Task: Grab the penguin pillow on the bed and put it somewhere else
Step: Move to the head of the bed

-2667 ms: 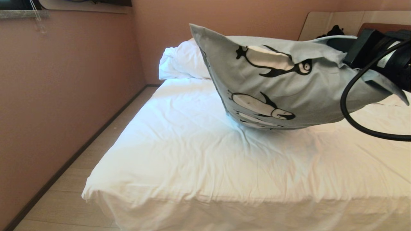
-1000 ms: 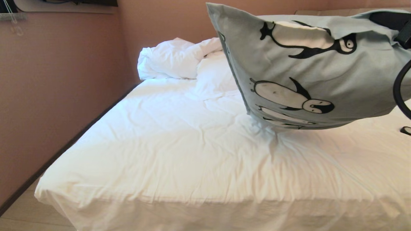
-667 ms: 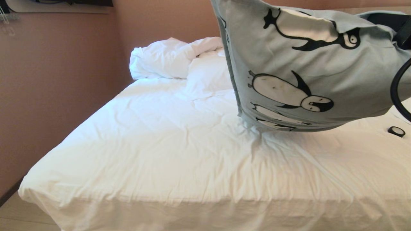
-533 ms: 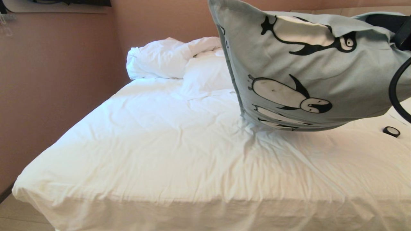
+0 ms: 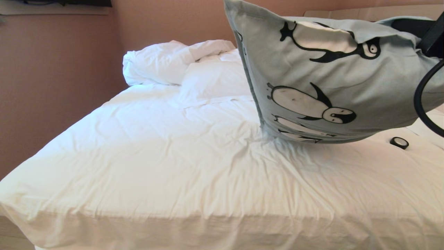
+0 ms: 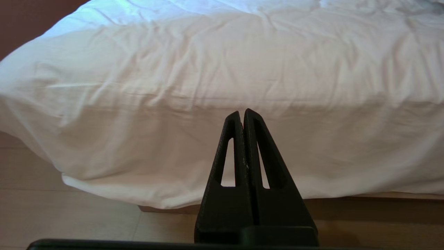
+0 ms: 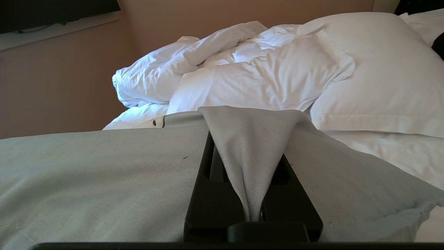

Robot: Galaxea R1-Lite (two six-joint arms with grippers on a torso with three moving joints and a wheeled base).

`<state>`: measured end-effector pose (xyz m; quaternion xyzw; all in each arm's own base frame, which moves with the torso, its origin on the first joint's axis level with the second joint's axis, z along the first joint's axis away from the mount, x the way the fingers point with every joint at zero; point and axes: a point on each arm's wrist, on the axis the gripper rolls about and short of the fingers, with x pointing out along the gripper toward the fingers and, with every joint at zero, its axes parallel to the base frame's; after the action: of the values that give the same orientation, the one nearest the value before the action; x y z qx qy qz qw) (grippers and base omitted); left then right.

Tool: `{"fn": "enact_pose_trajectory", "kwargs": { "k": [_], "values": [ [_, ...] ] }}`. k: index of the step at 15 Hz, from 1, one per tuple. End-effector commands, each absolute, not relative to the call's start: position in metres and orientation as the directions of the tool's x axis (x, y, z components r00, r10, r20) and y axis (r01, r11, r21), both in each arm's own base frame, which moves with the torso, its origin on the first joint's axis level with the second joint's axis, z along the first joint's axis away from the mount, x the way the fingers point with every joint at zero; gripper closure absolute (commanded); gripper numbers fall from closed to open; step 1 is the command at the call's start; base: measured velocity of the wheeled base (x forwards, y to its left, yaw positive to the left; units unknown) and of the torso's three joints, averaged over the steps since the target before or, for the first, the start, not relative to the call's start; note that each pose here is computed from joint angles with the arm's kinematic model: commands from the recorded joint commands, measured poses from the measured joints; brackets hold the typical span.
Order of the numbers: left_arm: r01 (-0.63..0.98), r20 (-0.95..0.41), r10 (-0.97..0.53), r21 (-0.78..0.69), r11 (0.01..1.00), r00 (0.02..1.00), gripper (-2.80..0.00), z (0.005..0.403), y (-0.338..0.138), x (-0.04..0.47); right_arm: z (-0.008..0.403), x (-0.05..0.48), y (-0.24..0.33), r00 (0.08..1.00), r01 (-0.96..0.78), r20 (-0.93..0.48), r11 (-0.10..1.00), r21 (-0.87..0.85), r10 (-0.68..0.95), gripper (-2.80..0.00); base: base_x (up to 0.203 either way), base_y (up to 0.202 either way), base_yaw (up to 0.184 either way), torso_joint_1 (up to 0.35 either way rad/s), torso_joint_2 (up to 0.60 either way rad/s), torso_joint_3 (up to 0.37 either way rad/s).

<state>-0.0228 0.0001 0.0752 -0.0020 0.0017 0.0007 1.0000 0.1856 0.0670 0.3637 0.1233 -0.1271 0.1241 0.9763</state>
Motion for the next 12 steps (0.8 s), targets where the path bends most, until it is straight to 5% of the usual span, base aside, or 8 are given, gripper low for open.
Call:
{"fn": "enact_pose_trajectory", "kwargs": {
  "k": [1, 12],
  "values": [
    [-0.002, -0.005, 0.002, -0.005, 1.000, 1.000, 0.00, 0.0747, 0.0001, -0.0227, 0.3628, 0.1875, 0.0678, 0.938, -0.273, 0.276, 0.939, 0.210, 0.211, 0.00, 0.000, -0.189, -0.001, 0.002, 0.00, 0.003],
    [-0.002, -0.005, 0.002, -0.005, 1.000, 1.000, 0.00, 0.0747, 0.0001, -0.0227, 0.3606, 0.1912, 0.0692, 0.940, -0.271, 0.265, 0.940, 0.208, 0.212, 0.00, 0.000, -0.193, 0.000, 0.003, 0.00, 0.002]
  ]
}}
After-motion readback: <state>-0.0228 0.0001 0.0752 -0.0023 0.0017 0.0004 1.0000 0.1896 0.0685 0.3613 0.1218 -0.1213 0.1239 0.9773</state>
